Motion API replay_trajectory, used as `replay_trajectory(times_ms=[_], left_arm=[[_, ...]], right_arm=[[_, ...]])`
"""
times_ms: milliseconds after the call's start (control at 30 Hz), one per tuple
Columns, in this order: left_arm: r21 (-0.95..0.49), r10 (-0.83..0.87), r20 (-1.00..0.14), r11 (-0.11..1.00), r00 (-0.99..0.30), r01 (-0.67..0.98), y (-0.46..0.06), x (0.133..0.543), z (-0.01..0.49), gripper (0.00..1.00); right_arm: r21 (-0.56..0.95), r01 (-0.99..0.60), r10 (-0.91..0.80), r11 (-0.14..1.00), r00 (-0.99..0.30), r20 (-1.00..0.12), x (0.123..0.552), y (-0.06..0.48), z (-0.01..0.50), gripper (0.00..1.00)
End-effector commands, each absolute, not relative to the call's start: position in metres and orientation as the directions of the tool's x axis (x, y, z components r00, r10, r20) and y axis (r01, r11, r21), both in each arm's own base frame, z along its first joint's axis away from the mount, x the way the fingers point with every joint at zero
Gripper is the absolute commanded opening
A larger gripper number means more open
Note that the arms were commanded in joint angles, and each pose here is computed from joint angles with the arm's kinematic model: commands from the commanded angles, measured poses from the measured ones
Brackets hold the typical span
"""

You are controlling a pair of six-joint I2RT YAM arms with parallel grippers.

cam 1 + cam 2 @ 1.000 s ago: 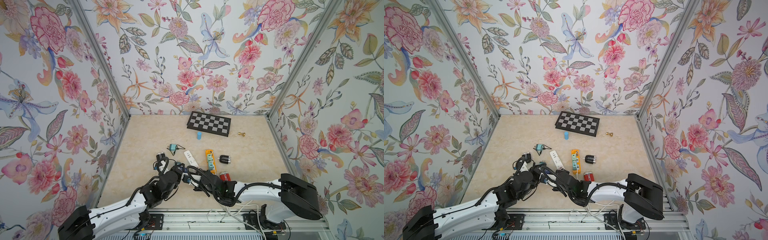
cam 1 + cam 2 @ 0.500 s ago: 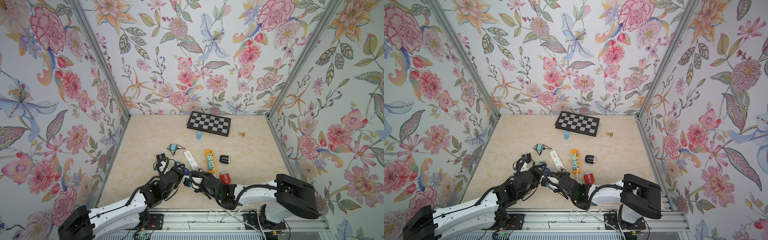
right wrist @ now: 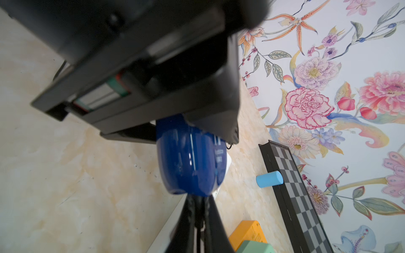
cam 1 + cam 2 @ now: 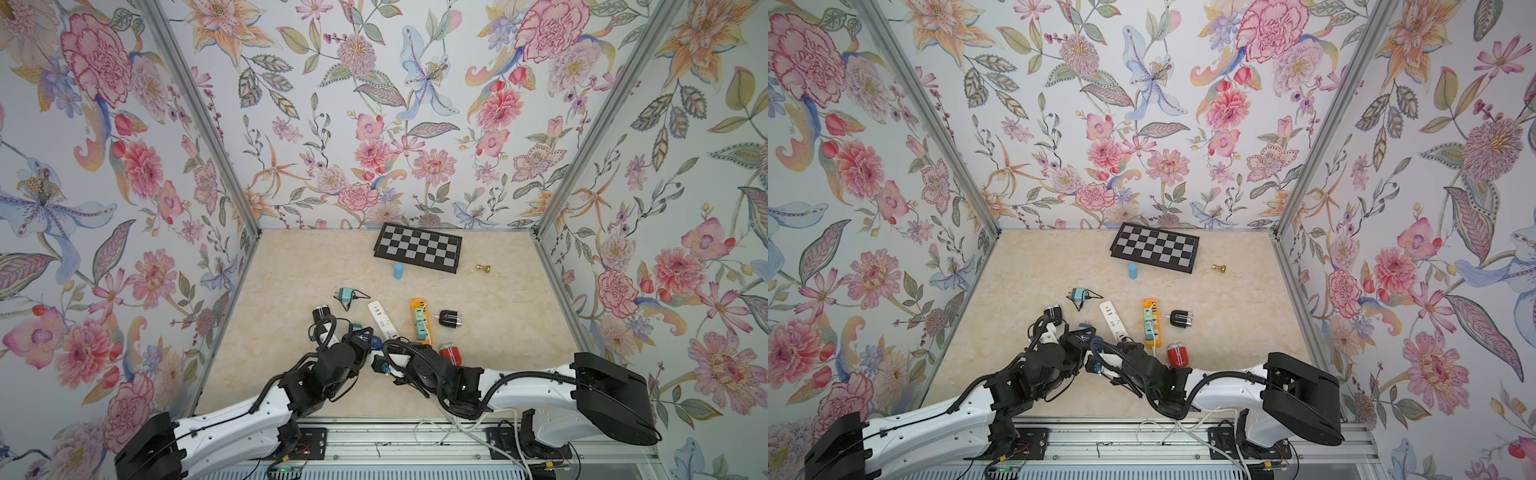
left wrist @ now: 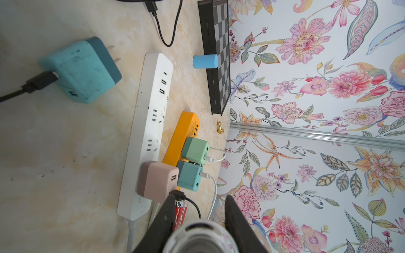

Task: Unplug the electric shaver
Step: Remove the charging cable from the electric shaver.

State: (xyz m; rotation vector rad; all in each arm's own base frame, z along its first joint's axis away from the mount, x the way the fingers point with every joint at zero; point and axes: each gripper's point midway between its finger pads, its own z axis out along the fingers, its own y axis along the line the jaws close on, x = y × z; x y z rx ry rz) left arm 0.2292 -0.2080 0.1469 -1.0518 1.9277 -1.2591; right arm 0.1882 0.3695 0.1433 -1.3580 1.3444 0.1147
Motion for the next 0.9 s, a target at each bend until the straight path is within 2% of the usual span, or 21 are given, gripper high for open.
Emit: replay_trajectory(times_ms=[0,133,300,433,567,767,867], left_arm=[[-0.922,-0.878,-0.095,0.256,-0.468,-0.292,-0.198,0.232,0.145,0.0],[-0.921,-0.878,-0.104,0.263,-0.468,-0.289,-0.198,0.233,0.149,0.0],[-0.902,-0.883,-0.119,0.287,-0.455,-0.322,-0.189,0.229,0.135,0.0],[-0.899,-0.886,-0.125,0.291,-0.446,-0.328,-0.184,0.228,0.133,0.0],[-0.904,-0.888,-0.134,0.291,-0.439,-0.312,-0.184,0.23,0.142,0.0],[-0.894,-0.877,-0.132,0.307,-0.462,-0.326,-0.188,0.227,0.133,0.0],[-0.899,-0.883,-0.13,0.297,-0.452,-0.322,-0.186,0.228,0.135,0.0]], right_arm=[[-0.596,-0.702,-0.65,0.389,0.25,-0.718,0.217,0.349,0.117,0.0],[-0.586,-0.703,-0.632,0.404,0.248,-0.734,0.222,0.353,0.124,0.0],[-0.653,-0.66,-0.624,0.372,0.343,-0.702,0.197,0.36,0.161,0.0],[-0.67,-0.611,-0.661,0.422,0.298,-0.688,0.207,0.343,0.166,0.0],[-0.604,-0.669,-0.633,0.433,0.251,-0.732,0.202,0.339,0.148,0.0],[-0.732,-0.605,-0.724,0.315,0.345,-0.597,0.209,0.34,0.141,0.0],[-0.67,-0.627,-0.682,0.398,0.286,-0.673,0.218,0.329,0.149,0.0]])
